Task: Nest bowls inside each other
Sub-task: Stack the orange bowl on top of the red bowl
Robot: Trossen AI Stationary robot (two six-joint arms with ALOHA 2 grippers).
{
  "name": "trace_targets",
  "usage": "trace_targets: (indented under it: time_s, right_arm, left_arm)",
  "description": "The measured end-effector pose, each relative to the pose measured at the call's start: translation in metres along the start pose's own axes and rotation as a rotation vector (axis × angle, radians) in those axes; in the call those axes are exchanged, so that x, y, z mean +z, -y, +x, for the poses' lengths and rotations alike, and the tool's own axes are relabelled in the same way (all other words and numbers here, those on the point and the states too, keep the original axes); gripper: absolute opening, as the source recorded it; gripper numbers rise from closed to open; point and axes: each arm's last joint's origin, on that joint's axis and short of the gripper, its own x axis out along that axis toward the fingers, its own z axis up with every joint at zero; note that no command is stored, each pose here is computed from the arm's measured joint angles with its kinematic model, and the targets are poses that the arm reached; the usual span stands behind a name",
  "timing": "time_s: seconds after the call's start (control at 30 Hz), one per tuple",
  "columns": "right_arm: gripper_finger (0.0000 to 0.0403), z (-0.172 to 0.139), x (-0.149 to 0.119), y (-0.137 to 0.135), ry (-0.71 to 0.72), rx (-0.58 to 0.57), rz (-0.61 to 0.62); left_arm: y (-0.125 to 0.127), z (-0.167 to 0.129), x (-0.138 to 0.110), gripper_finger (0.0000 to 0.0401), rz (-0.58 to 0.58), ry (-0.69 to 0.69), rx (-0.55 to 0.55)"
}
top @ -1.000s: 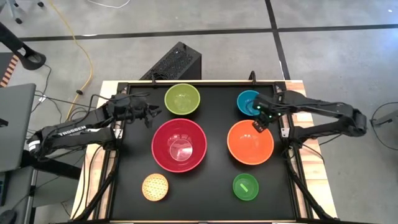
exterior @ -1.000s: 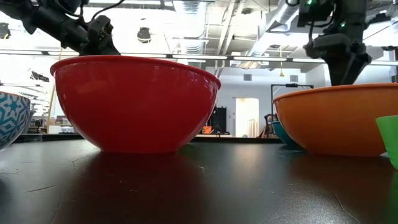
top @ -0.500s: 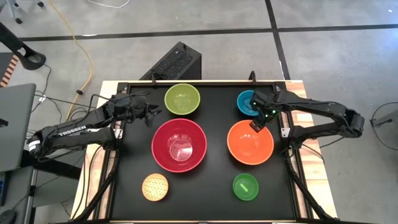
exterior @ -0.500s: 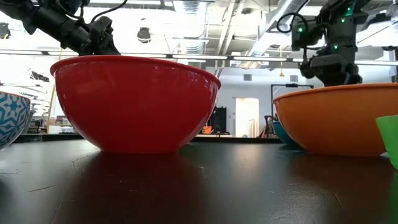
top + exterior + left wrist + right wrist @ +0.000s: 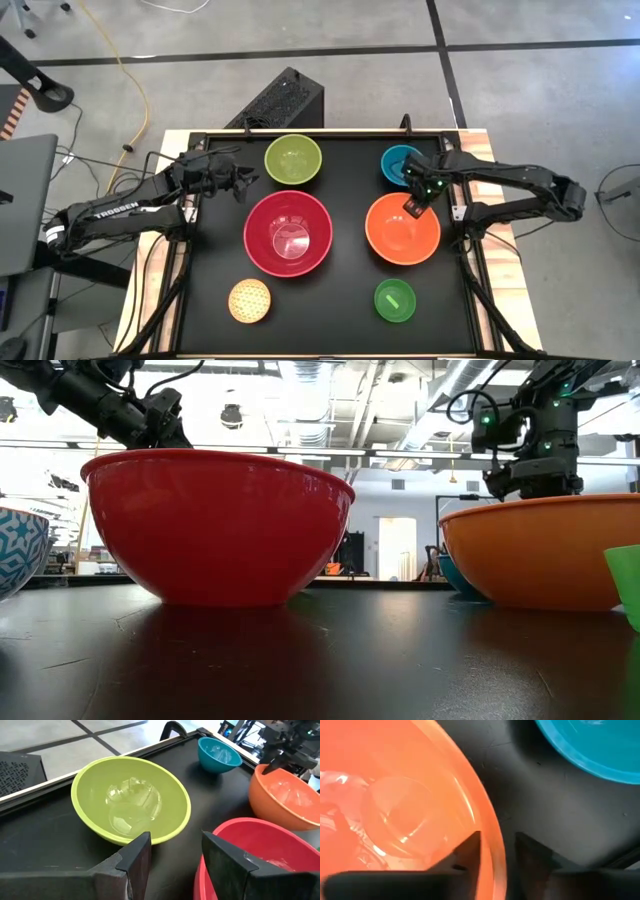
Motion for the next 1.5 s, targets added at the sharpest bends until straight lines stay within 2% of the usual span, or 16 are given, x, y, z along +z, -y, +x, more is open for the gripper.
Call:
trace_targets:
  time_s: [0.1,0.13,0.27,0.4,0.63,0.77,1.0,1.2,1.33,1.5]
  right_arm:
    - [0.0035,-0.001,-0.001,-0.001,-0.021,0.042,-0.001]
    - [0.0023,-0.003,-0.001,-0.001,-0.035,0.057,0.008]
    - [0.003,-0.024,0.001,-0.005,-0.046,0.07,0.043]
    - [0.0025,-0.057,0.005,-0.015,-0.029,0.096,0.054]
    - [0.0019,-0.117,0.019,-0.043,0.168,0.213,0.077]
    - [0.002,-0.135,0.037,-0.071,0.297,0.275,0.058]
    - [0.0021,-0.119,0.093,-0.138,0.351,0.373,0.021]
    - [0.0021,-0.099,0.148,-0.192,0.368,0.413,0.033]
    - [0.0022,-0.084,0.173,-0.214,0.326,0.406,0.019]
    - [0.0022,-0.066,0.187,-0.232,0.257,0.388,0.005]
  left_arm:
    - [0.0,0.0,0.0,0.0165,0.0,0.005,0.013]
    - [-0.001,0.0,0.0,0.0165,0.0,0.006,0.017]
    - [-0.001,0.0,0.0,0.0165,0.0,0.006,0.018]
    - [-0.001,0.0,0.0,0.0165,0.001,0.006,0.019]
    - [-0.001,0.0,0.0,0.0165,-0.025,0.006,0.018]
    - [-0.001,0.0,0.0,0.0165,-0.03,0.006,0.018]
    - [-0.001,0.0,-0.002,0.0165,-0.012,-0.015,0.029]
    - [-0.007,-0.001,-0.009,0.0165,0.015,-0.07,0.142]
    - [-0.009,-0.002,-0.011,0.0165,0.025,-0.071,0.196]
    - [-0.014,-0.011,-0.011,0.0165,0.045,-0.035,0.34]
